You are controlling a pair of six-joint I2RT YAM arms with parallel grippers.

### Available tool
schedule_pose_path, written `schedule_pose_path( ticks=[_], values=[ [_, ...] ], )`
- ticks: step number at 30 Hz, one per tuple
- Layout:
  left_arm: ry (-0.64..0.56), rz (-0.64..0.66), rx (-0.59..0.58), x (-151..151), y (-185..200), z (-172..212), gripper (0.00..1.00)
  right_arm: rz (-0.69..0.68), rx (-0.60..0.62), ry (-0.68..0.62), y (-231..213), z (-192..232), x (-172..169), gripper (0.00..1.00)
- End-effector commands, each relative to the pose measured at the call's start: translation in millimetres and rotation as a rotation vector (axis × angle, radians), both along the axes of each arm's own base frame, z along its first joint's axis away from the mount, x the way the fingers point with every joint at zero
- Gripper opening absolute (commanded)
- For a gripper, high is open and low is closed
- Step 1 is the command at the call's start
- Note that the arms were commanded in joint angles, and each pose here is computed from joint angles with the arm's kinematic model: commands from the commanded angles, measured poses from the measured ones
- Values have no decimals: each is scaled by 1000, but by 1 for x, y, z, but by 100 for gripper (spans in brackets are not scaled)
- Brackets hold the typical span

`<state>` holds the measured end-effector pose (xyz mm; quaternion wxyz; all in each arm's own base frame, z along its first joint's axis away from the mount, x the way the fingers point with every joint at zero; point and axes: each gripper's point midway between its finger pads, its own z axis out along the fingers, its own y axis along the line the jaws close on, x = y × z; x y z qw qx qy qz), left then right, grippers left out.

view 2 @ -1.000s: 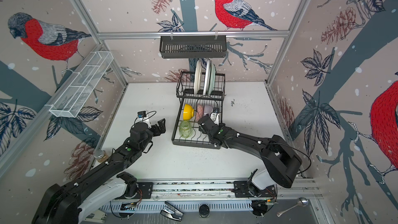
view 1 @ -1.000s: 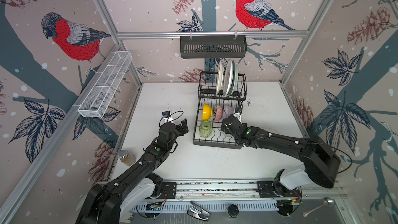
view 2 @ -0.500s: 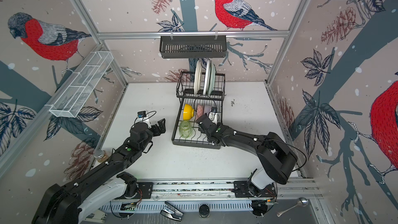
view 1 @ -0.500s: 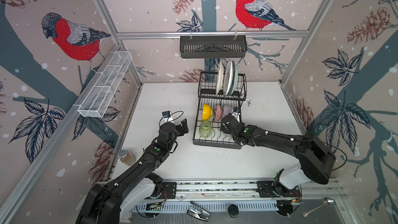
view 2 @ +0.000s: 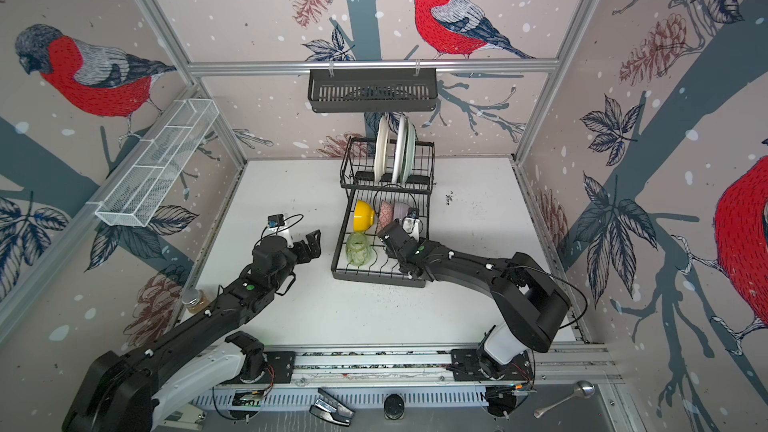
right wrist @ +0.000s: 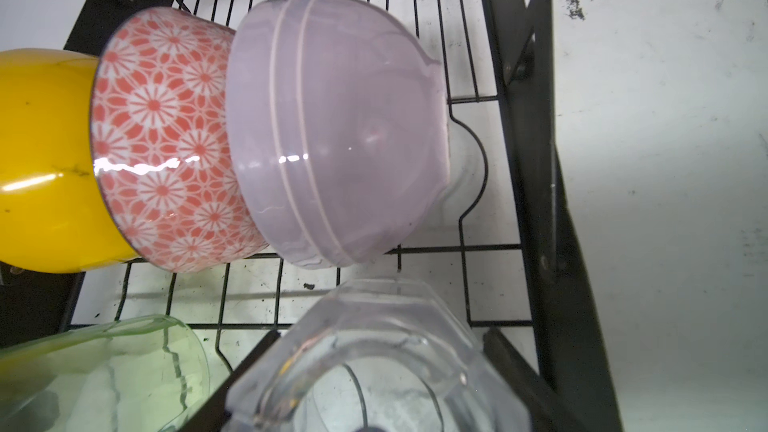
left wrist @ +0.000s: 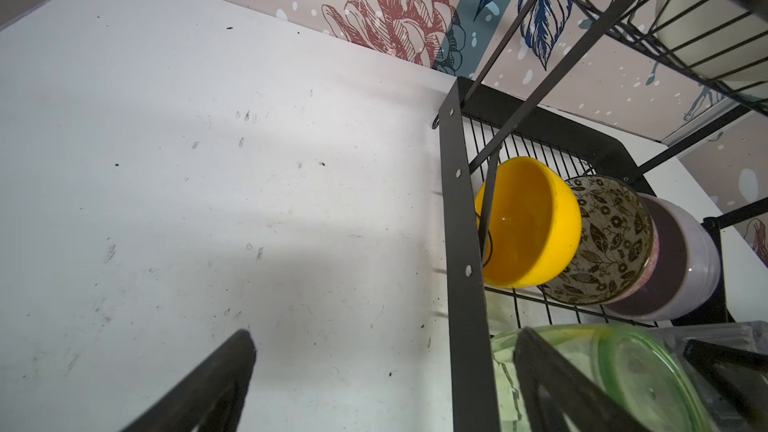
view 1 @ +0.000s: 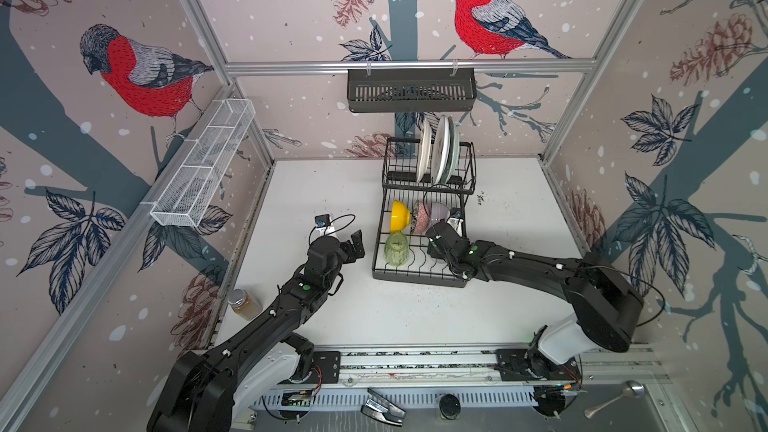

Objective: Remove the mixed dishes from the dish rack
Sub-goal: 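Lower the right gripper around the clear glass in the rack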

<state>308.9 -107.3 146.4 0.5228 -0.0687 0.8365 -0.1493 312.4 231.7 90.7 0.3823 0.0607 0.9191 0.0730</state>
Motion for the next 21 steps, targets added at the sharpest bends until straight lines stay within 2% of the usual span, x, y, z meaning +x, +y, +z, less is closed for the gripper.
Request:
schedule_pose_path(
  ticks=[1, 14, 21],
  values=[
    [-20, -9, 0, 1, -1, 5, 97, -17, 0, -6, -5, 3, 0, 65],
    [-68, -44, -54, -2, -9, 23, 97, -10, 200, -16, -15, 16, 1, 57],
    [-84, -123, -146, -11, -24, 46, 97, 18, 348, -33, -15, 33, -3, 54]
  ],
)
